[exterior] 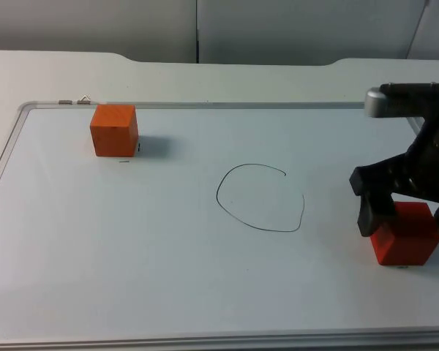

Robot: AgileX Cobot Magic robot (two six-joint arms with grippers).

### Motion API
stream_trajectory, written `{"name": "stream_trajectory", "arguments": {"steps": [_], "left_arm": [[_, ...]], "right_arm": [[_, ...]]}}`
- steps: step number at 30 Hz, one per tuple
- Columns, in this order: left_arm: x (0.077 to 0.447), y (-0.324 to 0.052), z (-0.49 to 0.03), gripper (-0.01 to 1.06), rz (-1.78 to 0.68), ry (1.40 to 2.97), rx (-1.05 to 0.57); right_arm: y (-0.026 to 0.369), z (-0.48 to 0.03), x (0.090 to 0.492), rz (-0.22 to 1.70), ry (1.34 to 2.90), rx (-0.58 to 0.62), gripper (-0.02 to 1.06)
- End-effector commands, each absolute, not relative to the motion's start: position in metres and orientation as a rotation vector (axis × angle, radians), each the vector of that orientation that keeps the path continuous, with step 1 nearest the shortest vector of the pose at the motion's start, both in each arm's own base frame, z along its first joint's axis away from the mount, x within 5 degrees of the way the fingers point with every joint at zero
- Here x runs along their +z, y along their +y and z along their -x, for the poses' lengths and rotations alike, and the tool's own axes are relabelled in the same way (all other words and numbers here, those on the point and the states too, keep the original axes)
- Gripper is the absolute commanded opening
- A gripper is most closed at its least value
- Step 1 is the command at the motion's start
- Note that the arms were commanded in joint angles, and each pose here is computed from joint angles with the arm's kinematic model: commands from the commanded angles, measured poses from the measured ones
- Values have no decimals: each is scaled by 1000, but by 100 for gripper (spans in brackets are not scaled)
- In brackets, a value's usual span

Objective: Pick up one cube with the left hand and another cube with the right hand. First place the cube in the right hand at the target position, then stack the cube in the left hand on top.

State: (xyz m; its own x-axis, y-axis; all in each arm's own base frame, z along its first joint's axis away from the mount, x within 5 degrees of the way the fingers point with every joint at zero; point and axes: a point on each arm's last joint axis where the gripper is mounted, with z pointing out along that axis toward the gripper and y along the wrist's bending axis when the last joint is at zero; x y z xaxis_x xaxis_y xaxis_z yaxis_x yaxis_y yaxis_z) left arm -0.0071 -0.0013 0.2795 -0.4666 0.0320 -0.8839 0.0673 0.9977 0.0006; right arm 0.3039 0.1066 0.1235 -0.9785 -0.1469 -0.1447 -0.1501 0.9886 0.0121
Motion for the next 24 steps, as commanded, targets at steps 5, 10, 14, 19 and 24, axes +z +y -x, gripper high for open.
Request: {"name": "stream_trajectory", "arguments": {"steps": [5, 10, 14, 19, 24], "left_arm": [[279, -2, 7, 105, -59, 2048, -44], [279, -2, 7, 105, -59, 2048, -44], [279, -2, 7, 105, -59, 2048, -44], [279, -2, 7, 105, -59, 2048, -44], [279, -2, 7, 105, -59, 2048, -44]], "right_arm": [[108, -304, 116, 216, 3000, 39, 53], [109, -305, 124, 194, 2960, 51, 21], [107, -306, 154, 220, 2862, 66, 0], [102, -293, 221, 304, 2658, 97, 0], [85, -263, 305, 343, 2443, 42, 0]]}}
